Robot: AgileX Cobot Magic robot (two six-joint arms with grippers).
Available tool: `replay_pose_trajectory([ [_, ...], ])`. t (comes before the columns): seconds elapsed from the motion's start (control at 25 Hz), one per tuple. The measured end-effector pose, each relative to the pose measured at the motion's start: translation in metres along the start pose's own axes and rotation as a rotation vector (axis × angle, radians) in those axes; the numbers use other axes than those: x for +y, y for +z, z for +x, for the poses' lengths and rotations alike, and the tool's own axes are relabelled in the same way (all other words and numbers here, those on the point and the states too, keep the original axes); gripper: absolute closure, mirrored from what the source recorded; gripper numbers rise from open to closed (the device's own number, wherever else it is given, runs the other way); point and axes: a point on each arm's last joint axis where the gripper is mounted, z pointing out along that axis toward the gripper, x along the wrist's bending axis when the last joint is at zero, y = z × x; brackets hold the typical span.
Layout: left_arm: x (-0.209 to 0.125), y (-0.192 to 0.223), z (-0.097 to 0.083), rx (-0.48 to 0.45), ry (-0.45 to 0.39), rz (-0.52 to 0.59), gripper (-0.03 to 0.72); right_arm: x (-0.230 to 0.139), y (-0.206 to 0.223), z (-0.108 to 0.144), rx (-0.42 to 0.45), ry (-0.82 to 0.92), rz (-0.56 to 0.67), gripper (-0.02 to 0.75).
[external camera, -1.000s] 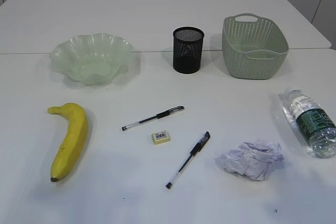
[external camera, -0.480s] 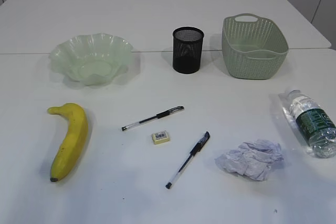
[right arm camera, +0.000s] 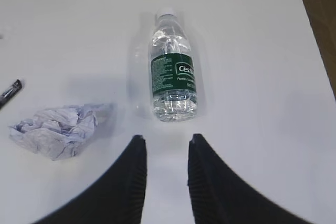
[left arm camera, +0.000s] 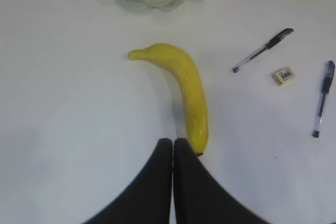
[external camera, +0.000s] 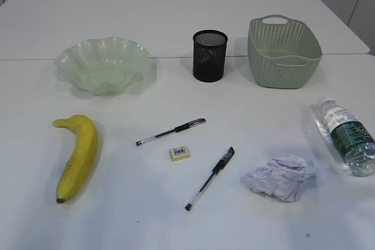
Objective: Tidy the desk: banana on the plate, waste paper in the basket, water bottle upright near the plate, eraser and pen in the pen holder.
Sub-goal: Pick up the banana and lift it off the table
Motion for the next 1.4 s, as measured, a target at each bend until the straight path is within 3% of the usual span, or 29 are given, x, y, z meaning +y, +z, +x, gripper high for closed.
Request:
replay_pose_trajectory([
  [0.36,0.022,0.046,0.002,-0.108,-0.042,0.243,0.713,0.009,0.038,0.006,-0.023,-0.049,0.093,0.524],
  [0.68,0.028,0.091,0.007,-0.182,-0.014,0.342,0.713,0.011,0.044,0.008,-0.02,-0.053,0.098,0.524],
  [0.84,0.027,0.109,0.005,-0.238,0.037,0.375,0.713,0.011,0.044,0.008,-0.019,-0.053,0.094,0.524],
  [1.04,0.028,0.128,-0.017,-0.305,0.166,0.337,0.706,0.011,0.044,0.008,-0.019,-0.053,0.094,0.524],
  [1.2,0.03,0.139,-0.035,-0.326,0.227,0.298,0.651,0.011,0.044,0.008,-0.019,-0.053,0.094,0.524],
  [1.32,0.029,0.149,-0.037,-0.321,0.233,0.293,0.55,0.011,0.044,0.008,-0.019,-0.053,0.094,0.524],
  [1.4,0.029,0.154,-0.036,-0.312,0.228,0.291,0.438,0.011,0.044,0.008,-0.019,-0.053,0.094,0.524],
])
